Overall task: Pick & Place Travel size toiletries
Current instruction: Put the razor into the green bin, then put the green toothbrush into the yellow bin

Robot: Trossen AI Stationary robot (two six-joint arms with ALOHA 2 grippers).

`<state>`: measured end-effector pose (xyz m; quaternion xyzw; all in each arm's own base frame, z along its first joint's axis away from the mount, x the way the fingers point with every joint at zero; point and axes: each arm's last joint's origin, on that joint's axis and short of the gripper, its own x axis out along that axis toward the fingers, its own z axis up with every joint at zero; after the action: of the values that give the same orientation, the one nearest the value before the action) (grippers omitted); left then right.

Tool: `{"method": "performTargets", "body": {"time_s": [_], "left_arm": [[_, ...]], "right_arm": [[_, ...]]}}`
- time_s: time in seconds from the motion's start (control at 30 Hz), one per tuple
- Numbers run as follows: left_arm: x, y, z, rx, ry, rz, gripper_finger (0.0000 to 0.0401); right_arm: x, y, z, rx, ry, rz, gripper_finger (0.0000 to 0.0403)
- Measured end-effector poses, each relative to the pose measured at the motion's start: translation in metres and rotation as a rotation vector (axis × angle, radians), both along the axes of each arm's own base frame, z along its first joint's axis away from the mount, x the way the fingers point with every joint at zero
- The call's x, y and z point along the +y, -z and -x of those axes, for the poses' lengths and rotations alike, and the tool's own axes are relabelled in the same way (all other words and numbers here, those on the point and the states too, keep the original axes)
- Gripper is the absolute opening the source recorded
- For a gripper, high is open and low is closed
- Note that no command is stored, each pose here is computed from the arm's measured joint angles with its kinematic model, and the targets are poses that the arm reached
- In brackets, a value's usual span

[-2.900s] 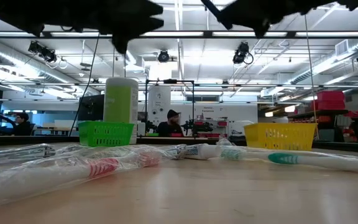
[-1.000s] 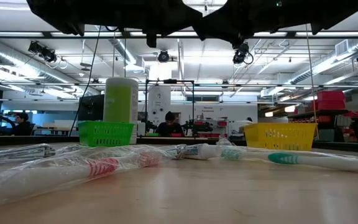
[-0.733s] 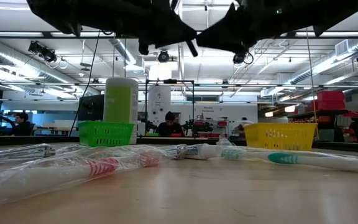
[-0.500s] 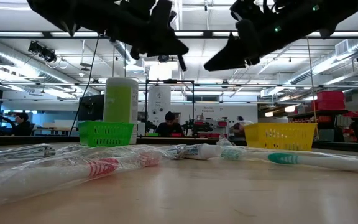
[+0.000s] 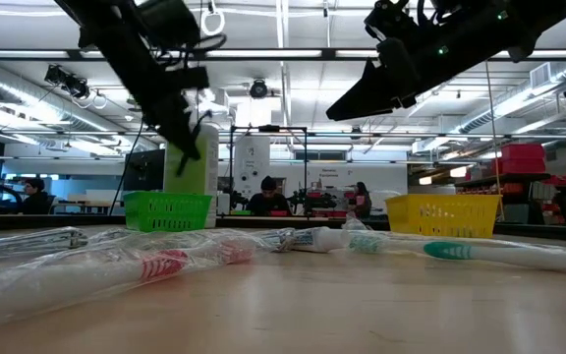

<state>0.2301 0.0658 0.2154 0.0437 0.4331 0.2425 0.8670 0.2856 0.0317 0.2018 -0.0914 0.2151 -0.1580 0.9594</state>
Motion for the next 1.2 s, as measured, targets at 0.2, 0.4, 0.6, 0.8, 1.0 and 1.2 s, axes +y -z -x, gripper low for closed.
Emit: {"method": "performTargets", "body": {"time_s": [0.2, 0.4, 0.6, 0.8, 1.0, 1.2], "left_arm": [[0.021, 0.012, 0.014, 0.189, 0.106, 0.036, 0.0042], [0.031, 0.023, 0.015, 0.344, 0.238, -0.022, 0.0047], [0.039, 0.045, 0.014, 0.487, 0.263, 0.005, 0.0047], [0.042, 0.06, 0.011, 0.58, 0.241, -0.013, 0.0072], [0.042, 0.06, 0.011, 0.582, 0.24, -0.016, 0.0109], [0.04, 0.059, 0.01, 0.595, 0.236, -0.041, 0.0133]], "right_arm": [[0.0, 0.0, 0.0, 0.002, -0.034, -0.017, 0.0209], [-0.001, 0.0, -0.001, 0.004, -0.038, -0.022, 0.0195], [-0.003, 0.0, -0.001, 0.004, -0.033, -0.022, 0.0186], [-0.003, 0.0, -0.001, 0.004, -0.033, -0.022, 0.0183], [-0.003, 0.0, -0.001, 0.004, -0.033, -0.022, 0.0191], [-0.003, 0.0, -0.001, 0.004, -0.033, -0.022, 0.0202]]}}
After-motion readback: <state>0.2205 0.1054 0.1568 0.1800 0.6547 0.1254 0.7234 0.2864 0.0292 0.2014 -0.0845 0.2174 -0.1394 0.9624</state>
